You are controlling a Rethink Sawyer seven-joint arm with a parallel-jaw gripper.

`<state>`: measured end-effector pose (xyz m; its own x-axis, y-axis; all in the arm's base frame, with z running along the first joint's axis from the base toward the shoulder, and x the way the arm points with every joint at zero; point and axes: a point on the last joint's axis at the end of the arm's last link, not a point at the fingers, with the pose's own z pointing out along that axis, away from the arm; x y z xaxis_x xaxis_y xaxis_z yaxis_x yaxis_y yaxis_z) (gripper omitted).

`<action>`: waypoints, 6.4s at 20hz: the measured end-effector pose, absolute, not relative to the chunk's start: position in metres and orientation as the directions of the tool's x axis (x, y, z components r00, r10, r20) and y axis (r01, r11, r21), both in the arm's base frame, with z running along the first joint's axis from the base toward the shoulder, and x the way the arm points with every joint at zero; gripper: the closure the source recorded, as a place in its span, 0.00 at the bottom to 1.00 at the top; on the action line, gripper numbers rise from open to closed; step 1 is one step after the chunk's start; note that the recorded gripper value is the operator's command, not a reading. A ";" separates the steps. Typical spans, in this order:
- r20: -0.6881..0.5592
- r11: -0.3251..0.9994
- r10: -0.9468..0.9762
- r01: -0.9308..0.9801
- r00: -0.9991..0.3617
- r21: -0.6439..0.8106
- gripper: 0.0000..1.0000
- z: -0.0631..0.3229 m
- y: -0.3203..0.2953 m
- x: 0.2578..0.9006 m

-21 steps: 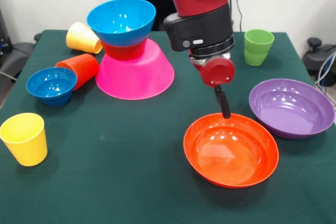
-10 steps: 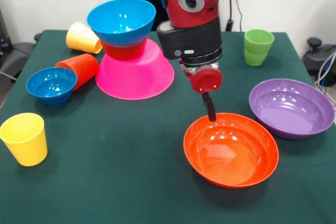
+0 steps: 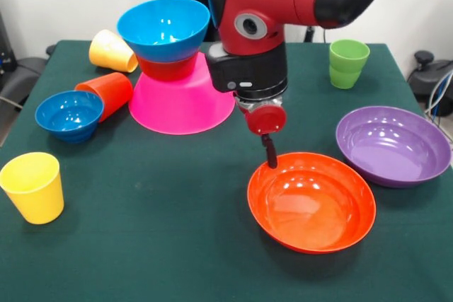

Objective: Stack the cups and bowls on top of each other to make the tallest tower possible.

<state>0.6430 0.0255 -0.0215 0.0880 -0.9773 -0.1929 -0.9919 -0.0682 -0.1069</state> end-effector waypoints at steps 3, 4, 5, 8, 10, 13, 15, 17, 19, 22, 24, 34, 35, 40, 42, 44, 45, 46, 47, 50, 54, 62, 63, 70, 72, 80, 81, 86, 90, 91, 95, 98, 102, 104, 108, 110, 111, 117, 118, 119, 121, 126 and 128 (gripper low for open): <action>-0.191 -0.069 -0.978 -0.993 0.087 -0.099 0.00 -0.026 0.025 0.640; -0.191 -0.069 -0.978 -0.993 0.087 -0.100 0.00 -0.025 0.025 0.641; -0.191 -0.069 -0.978 -0.993 0.087 -0.100 0.00 -0.025 0.025 0.641; -0.193 -0.068 -0.977 -0.992 0.088 -0.105 0.00 -0.023 0.026 0.642; -0.194 -0.068 -0.977 -0.992 0.088 -0.108 0.00 -0.021 0.026 0.643; -0.197 -0.067 -0.976 -0.991 0.089 -0.117 0.00 -0.017 0.027 0.646; -0.200 -0.066 -0.976 -0.990 0.090 -0.125 0.00 -0.013 0.029 0.648; -0.202 -0.065 -0.975 -0.990 0.090 -0.128 0.00 -0.011 0.029 0.649; -0.209 -0.061 -0.974 -0.989 0.089 -0.135 0.00 -0.009 0.031 0.651; -0.220 -0.058 -0.971 -0.988 0.089 -0.142 0.00 -0.007 0.034 0.653; -0.224 -0.057 -0.971 -0.988 0.089 -0.147 0.00 -0.005 0.035 0.654; -0.223 -0.060 -0.971 -0.988 0.090 -0.141 0.00 -0.009 0.036 0.652; -0.223 -0.061 -0.971 -0.988 0.091 -0.140 0.00 -0.009 0.037 0.652; -0.223 -0.073 -0.969 -0.988 0.103 -0.139 1.00 -0.010 0.045 0.651; -0.223 -0.076 -0.969 -0.987 0.106 -0.139 1.00 -0.010 0.047 0.650; -0.223 -0.081 -0.969 -0.987 0.110 -0.139 1.00 -0.010 0.050 0.650; -0.223 -0.083 -0.968 -0.987 0.113 -0.139 1.00 -0.010 0.051 0.650; -0.222 -0.084 -0.968 -0.987 0.114 -0.139 1.00 -0.010 0.052 0.650; -0.222 -0.086 -0.968 -0.987 0.115 -0.138 1.00 -0.010 0.053 0.650; -0.221 -0.088 -0.968 -0.987 0.117 -0.137 1.00 -0.011 0.054 0.650; -0.221 -0.089 -0.968 -0.987 0.118 -0.136 1.00 -0.011 0.054 0.649; -0.213 -0.095 -0.969 -0.987 0.122 -0.130 1.00 -0.011 0.052 0.649; -0.211 -0.098 -0.970 -0.987 0.123 -0.128 0.00 -0.011 0.051 0.649; -0.192 -0.114 -0.972 -0.988 0.133 -0.107 0.00 -0.013 0.046 0.645; -0.183 -0.121 -0.973 -0.988 0.137 -0.096 0.00 -0.015 0.043 0.643; -0.163 -0.135 -0.976 -0.989 0.144 -0.062 0.00 -0.027 0.037 0.635; -0.161 -0.137 -0.976 -0.989 0.144 -0.058 0.00 -0.028 0.036 0.634; -0.159 -0.136 -0.977 -0.989 0.142 -0.050 0.00 -0.032 0.034 0.632; -0.159 -0.129 -0.978 -0.990 0.136 -0.050 0.00 -0.032 0.030 0.632; -0.159 -0.127 -0.978 -0.991 0.134 -0.050 0.00 -0.032 0.029 0.632; -0.160 -0.124 -0.978 -0.991 0.130 -0.051 0.00 -0.032 0.027 0.632; -0.162 -0.123 -0.978 -0.991 0.130 -0.053 0.00 -0.032 0.028 0.632; -0.167 -0.121 -0.977 -0.991 0.129 -0.060 0.00 -0.029 0.029 0.634; -0.170 -0.120 -0.977 -0.991 0.129 -0.065 1.00 -0.027 0.031 0.636; -0.185 -0.111 -0.975 -0.990 0.126 -0.088 1.00 -0.020 0.036 0.641; -0.190 -0.109 -0.974 -0.989 0.126 -0.096 1.00 -0.017 0.038 0.643; -0.191 -0.108 -0.973 -0.989 0.126 -0.099 1.00 -0.016 0.039 0.644; -0.203 -0.098 -0.972 -0.989 0.119 -0.108 1.00 -0.011 0.045 0.640; -0.206 -0.093 -0.972 -0.990 0.113 -0.106 1.00 -0.010 0.046 0.637; -0.208 -0.087 -0.972 -0.991 0.107 -0.105 1.00 -0.010 0.047 0.634; -0.214 -0.076 -0.972 -0.992 0.097 -0.101 1.00 -0.010 0.048 0.628; -0.233 -0.048 -0.970 -0.994 0.070 -0.099 1.00 -0.003 0.050 0.604; -0.235 -0.044 -0.970 -0.994 0.067 -0.100 1.00 0.005 0.048 0.593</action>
<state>0.5930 0.0483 0.0046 0.0669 -0.9696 -0.2354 -0.9940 -0.0444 -0.0996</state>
